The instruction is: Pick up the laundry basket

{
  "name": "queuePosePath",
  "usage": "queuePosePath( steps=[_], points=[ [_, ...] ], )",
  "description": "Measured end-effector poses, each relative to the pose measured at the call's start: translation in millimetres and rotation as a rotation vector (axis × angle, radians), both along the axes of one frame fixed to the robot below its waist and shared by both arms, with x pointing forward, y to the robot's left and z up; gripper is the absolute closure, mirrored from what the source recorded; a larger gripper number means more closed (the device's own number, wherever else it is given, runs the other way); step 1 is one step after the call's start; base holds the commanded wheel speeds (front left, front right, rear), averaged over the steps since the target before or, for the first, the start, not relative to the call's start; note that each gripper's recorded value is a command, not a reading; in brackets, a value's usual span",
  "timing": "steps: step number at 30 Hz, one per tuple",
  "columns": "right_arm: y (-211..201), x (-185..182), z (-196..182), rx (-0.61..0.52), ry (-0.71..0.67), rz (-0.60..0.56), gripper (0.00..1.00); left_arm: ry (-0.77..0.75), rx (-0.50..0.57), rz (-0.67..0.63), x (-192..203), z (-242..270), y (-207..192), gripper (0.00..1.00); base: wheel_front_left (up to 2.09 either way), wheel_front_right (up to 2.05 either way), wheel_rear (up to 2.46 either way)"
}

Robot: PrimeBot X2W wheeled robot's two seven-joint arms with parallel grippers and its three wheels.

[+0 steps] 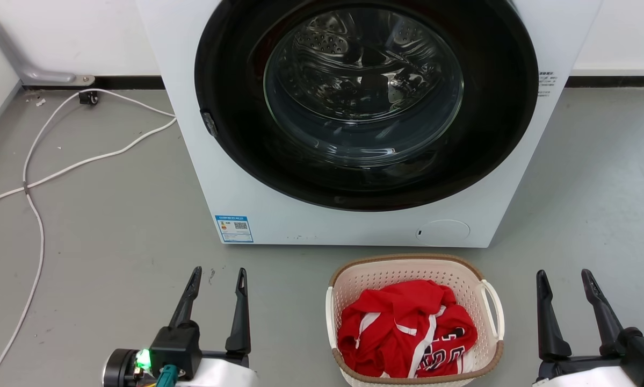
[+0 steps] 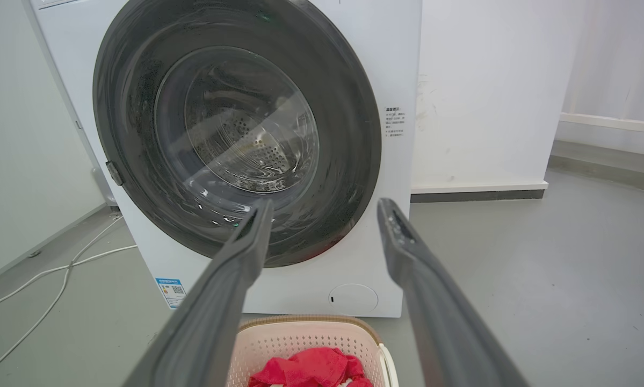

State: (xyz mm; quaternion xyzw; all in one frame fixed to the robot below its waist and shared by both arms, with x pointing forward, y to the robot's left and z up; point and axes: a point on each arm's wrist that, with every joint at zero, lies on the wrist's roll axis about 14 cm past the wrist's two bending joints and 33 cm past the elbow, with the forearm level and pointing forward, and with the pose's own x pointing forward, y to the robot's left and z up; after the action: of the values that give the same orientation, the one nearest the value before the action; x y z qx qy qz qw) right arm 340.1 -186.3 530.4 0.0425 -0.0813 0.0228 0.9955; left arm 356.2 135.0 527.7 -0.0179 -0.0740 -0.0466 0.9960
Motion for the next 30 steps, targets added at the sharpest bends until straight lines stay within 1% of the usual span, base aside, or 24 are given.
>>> queuePosePath(
  steps=[8,15,25,30],
  points=[
    [-13,5,-13,-0.046,0.045,-0.038,0.00,0.021,-0.002,-0.077,9,-6,-21,0.00,0.00,0.00,0.00],
    [-30,29,-31,-0.121,0.104,-0.084,0.00,0.079,-0.009,-0.175,35,-25,-46,0.00,0.00,0.00,0.00],
    [-50,78,-66,-0.199,0.205,-0.128,0.00,0.250,0.018,-0.295,84,-87,-77,0.00,0.00,0.00,0.00],
    [-61,98,-96,-0.240,0.286,-0.150,0.00,0.351,0.024,-0.338,105,-127,-90,0.00,0.00,0.00,0.00]
  ],
)
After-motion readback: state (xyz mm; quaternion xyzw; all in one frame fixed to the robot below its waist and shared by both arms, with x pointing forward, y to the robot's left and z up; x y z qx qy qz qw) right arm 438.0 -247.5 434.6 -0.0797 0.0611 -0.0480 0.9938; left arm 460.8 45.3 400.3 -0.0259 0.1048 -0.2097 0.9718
